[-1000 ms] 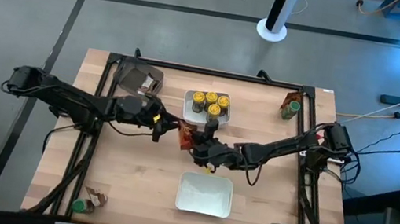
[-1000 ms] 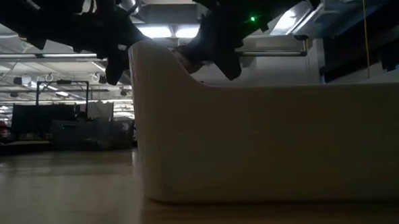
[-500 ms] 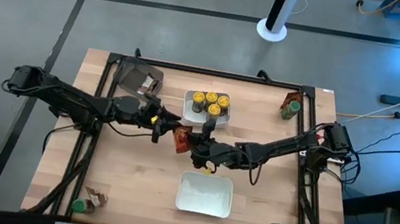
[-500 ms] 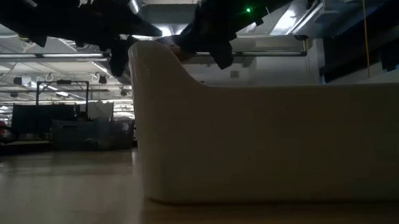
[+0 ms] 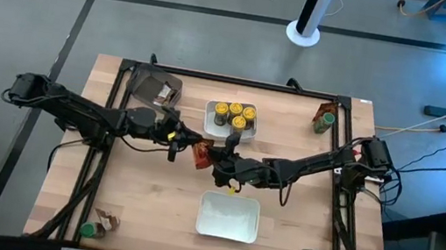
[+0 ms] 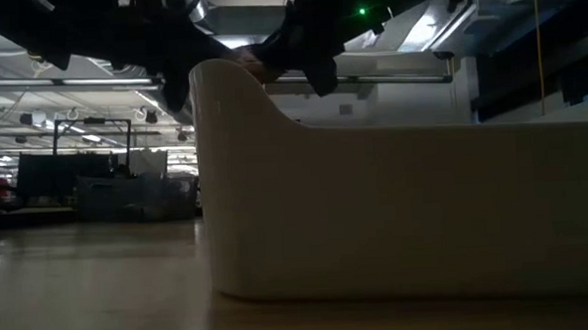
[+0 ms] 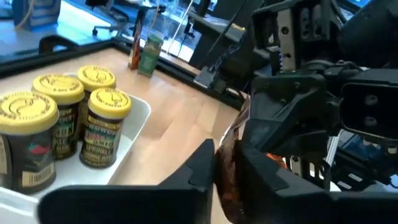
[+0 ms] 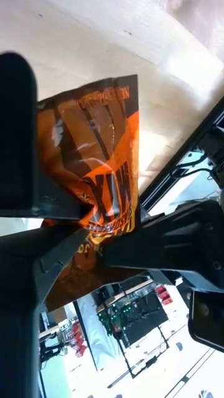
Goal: Sort spices by type
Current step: Put the orange seasoning pack into the black bin
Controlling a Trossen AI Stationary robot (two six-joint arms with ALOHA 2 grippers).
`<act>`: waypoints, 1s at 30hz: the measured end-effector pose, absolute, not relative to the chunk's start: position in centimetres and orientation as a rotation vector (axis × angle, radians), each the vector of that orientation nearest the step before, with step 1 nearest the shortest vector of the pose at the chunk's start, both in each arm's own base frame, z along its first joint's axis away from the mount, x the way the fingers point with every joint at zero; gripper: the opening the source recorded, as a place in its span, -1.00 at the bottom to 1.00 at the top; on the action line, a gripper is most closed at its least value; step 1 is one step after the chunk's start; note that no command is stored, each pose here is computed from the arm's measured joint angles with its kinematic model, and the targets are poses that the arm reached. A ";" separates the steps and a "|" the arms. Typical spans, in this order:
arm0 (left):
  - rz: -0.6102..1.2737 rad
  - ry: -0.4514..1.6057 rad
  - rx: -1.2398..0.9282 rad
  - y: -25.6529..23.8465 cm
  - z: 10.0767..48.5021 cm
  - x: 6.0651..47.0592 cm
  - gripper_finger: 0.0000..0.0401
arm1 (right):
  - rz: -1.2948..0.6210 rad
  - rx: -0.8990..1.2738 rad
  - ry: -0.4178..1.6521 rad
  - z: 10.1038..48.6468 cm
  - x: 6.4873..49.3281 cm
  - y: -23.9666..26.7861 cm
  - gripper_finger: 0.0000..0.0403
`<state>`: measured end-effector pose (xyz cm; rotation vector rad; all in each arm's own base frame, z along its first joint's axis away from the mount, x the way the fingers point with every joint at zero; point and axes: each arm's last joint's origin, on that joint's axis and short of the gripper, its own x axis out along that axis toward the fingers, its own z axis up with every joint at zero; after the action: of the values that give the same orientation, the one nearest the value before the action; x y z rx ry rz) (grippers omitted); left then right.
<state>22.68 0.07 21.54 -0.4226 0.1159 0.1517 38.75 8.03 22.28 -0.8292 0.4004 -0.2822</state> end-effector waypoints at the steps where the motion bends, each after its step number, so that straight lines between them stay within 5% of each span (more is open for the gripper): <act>1: 0.149 0.110 -0.414 0.1 21.6 22.7 -0.86 | -0.281 -0.828 0.399 22.3 38.8 8.0 -0.91; 9: 0.140 0.102 -0.374 0.1 21.8 22.7 -0.99 | -0.260 -0.696 0.326 22.9 39.0 8.2 -0.86; 22: 0.147 0.078 -0.252 0.2 23.3 21.0 -1.00 | -0.265 -0.497 0.537 24.6 39.3 8.9 0.04; 30: 0.169 0.058 -0.131 0.3 24.1 20.1 -1.00 | -0.234 -0.282 0.556 24.2 39.4 8.0 0.02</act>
<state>20.14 0.26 24.14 -0.1307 0.0582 0.1694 39.40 7.98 24.21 -0.2824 0.5564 -0.2338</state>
